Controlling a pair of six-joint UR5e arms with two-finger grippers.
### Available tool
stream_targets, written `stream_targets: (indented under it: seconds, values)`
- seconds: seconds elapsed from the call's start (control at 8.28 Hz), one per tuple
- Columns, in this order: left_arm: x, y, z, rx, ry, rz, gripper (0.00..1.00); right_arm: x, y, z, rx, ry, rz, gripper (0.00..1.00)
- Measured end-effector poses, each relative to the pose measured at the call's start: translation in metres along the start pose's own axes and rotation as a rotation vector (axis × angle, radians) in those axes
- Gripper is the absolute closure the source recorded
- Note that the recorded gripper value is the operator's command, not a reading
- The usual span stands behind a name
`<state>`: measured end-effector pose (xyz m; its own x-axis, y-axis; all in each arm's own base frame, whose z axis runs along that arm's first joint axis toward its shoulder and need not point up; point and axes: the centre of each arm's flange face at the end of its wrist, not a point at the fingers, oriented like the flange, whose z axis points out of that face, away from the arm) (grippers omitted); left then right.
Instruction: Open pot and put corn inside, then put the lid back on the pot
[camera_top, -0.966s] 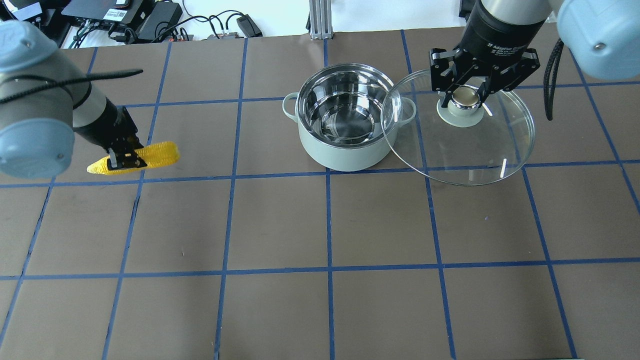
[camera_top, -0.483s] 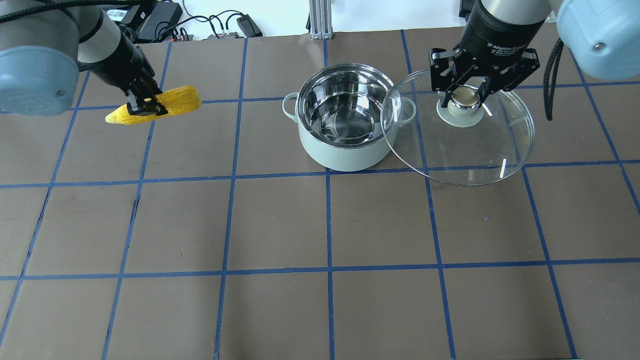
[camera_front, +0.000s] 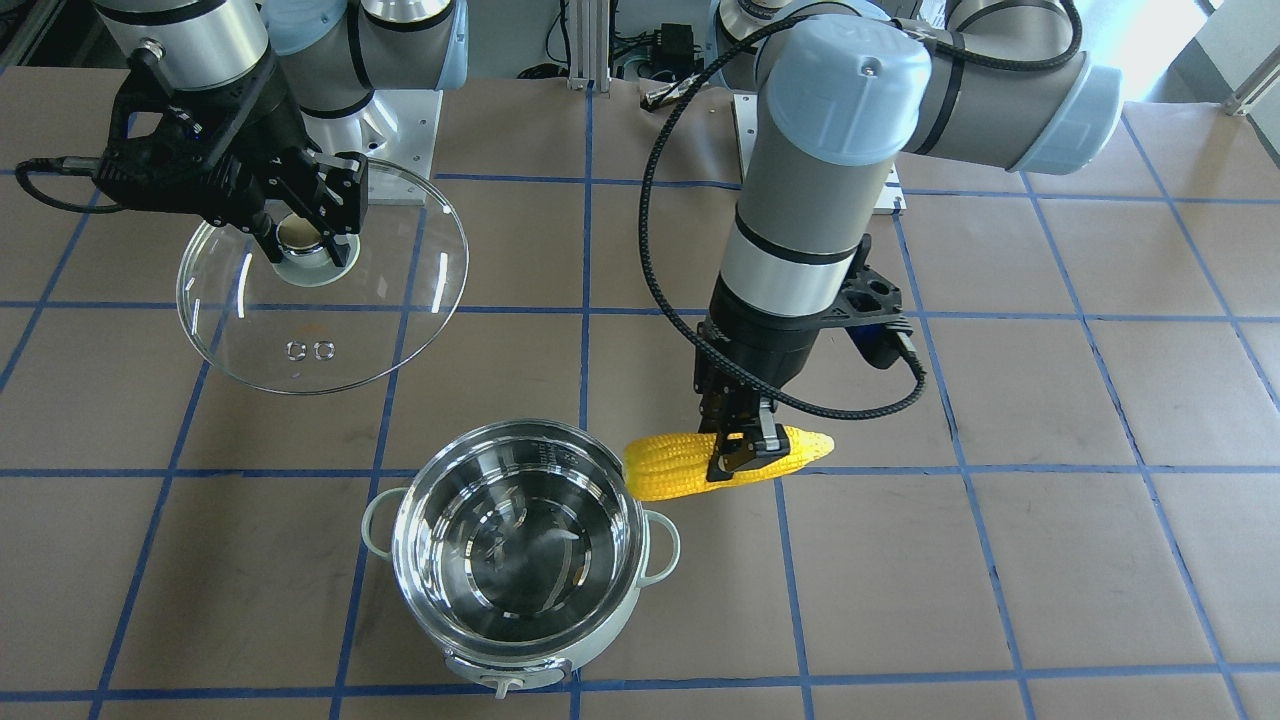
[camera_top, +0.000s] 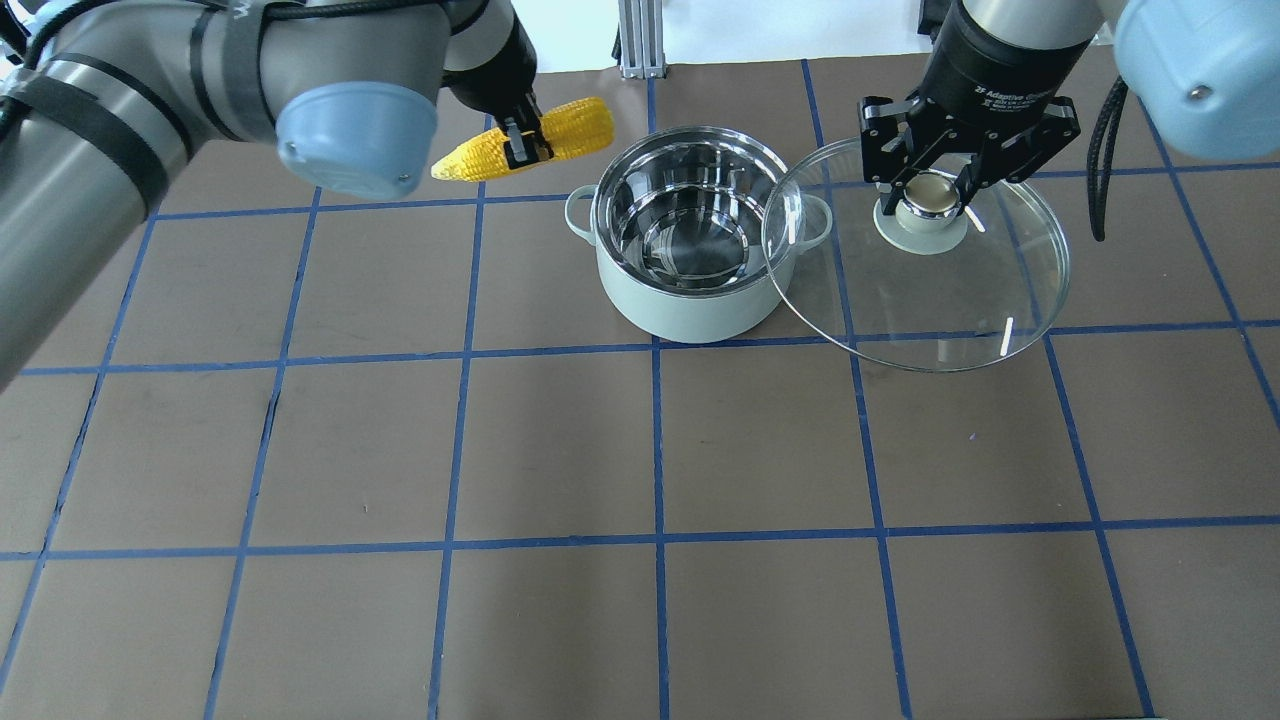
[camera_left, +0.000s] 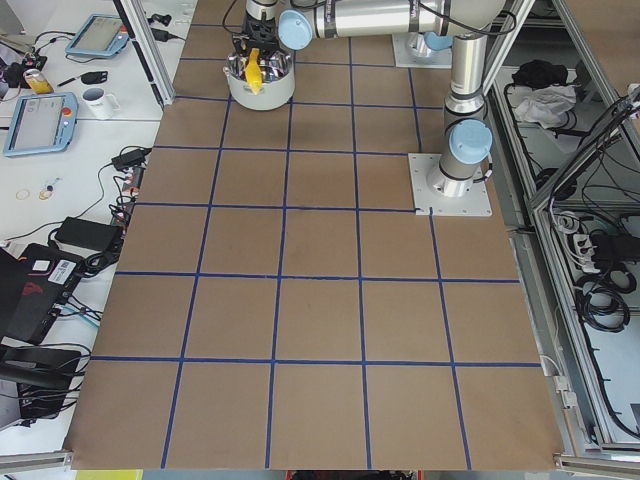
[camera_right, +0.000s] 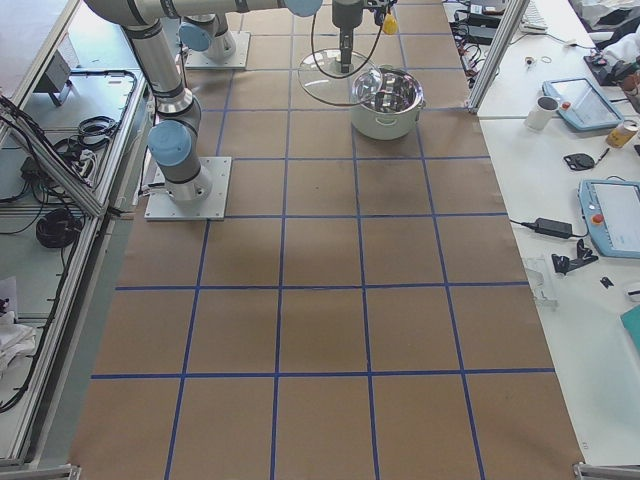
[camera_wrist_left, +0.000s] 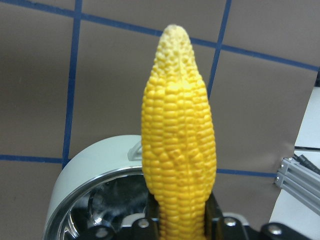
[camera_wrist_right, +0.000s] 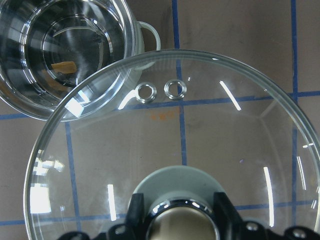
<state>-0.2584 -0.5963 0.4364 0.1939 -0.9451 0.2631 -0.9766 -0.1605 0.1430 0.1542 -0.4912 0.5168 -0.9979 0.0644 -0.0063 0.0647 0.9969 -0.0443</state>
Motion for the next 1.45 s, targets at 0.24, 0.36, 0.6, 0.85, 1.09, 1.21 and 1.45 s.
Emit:
stream_targets:
  seconds: [0.24,0.36,0.6,0.85,1.09,1.21,1.45]
  values:
    - [-0.023,0.054,0.029,-0.022,-0.016,0.046,1.0,0.0,0.0,0.0,0.0,0.0,0.0,0.59]
    - [-0.021,0.072,0.041,-0.03,-0.013,0.067,1.0,0.0,0.0,0.0,0.0,0.0,-0.001,0.59]
    - [0.005,0.096,0.062,-0.029,-0.003,0.089,1.0,0.0,0.0,0.0,0.0,0.0,-0.001,0.59]
    - [0.025,0.108,0.085,-0.005,-0.005,0.096,1.0,0.0,0.0,0.0,0.001,0.0,-0.002,0.6]
    - [0.015,0.119,0.087,0.0,-0.066,0.106,1.0,0.0,0.0,0.0,0.001,0.0,-0.003,0.6]
    - [0.007,0.126,0.085,-0.011,-0.096,0.11,1.0,0.0,0.0,0.0,0.001,0.0,-0.005,0.6]
    - [-0.003,0.137,0.085,-0.026,-0.12,0.121,1.0,0.0,0.0,0.0,0.002,0.001,-0.007,0.6]
